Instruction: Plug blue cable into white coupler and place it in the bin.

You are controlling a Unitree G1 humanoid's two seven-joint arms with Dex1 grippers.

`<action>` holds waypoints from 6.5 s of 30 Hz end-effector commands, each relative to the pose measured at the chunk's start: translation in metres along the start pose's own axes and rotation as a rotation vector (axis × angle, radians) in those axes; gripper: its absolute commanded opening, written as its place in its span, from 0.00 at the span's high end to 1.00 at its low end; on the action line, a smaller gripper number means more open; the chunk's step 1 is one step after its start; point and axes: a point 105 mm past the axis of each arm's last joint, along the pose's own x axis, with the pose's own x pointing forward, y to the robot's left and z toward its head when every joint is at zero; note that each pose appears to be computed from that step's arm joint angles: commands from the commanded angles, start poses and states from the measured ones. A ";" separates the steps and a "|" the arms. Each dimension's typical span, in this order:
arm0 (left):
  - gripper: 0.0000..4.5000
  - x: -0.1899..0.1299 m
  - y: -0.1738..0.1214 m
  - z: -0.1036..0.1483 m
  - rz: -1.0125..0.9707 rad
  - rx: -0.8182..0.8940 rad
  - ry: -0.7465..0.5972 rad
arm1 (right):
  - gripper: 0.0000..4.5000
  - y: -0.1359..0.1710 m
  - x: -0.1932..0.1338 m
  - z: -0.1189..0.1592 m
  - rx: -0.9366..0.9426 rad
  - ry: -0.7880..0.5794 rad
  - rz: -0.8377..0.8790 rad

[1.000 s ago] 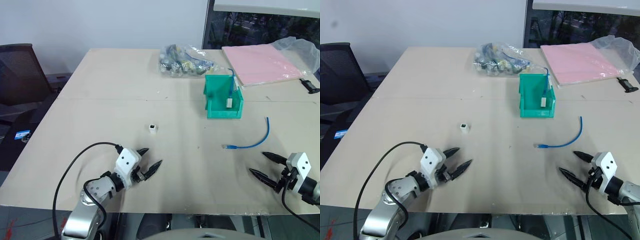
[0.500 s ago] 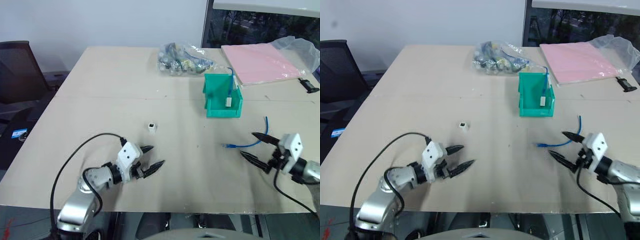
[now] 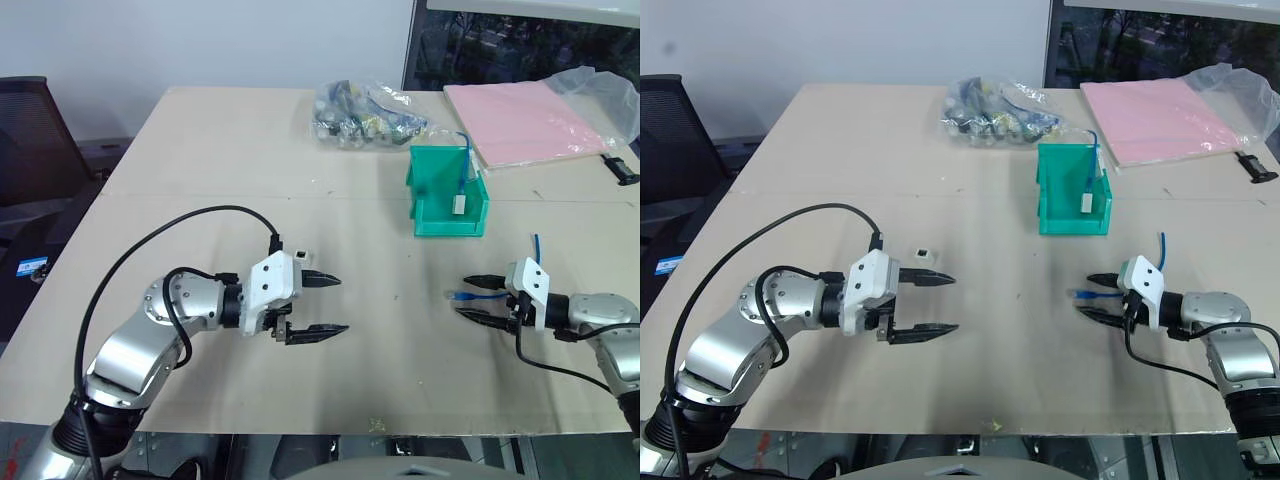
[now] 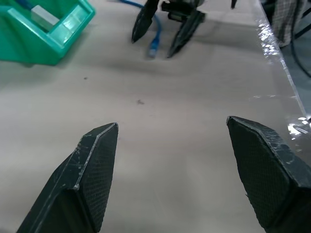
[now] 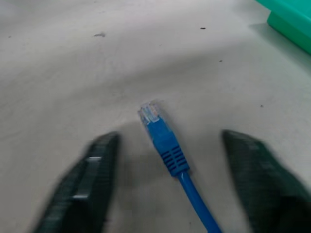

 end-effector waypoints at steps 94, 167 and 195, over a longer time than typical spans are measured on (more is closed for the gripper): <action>1.00 0.097 0.032 0.049 -0.490 -0.346 -0.361 | 0.12 0.059 -0.003 0.118 0.710 -0.713 0.112; 0.87 0.028 0.077 -0.079 0.994 -0.172 -0.094 | 1.00 0.024 0.000 0.107 0.483 -0.638 -0.059; 0.87 0.137 0.062 -0.038 -0.325 0.073 -0.050 | 1.00 0.023 0.053 0.085 -0.029 -0.294 0.017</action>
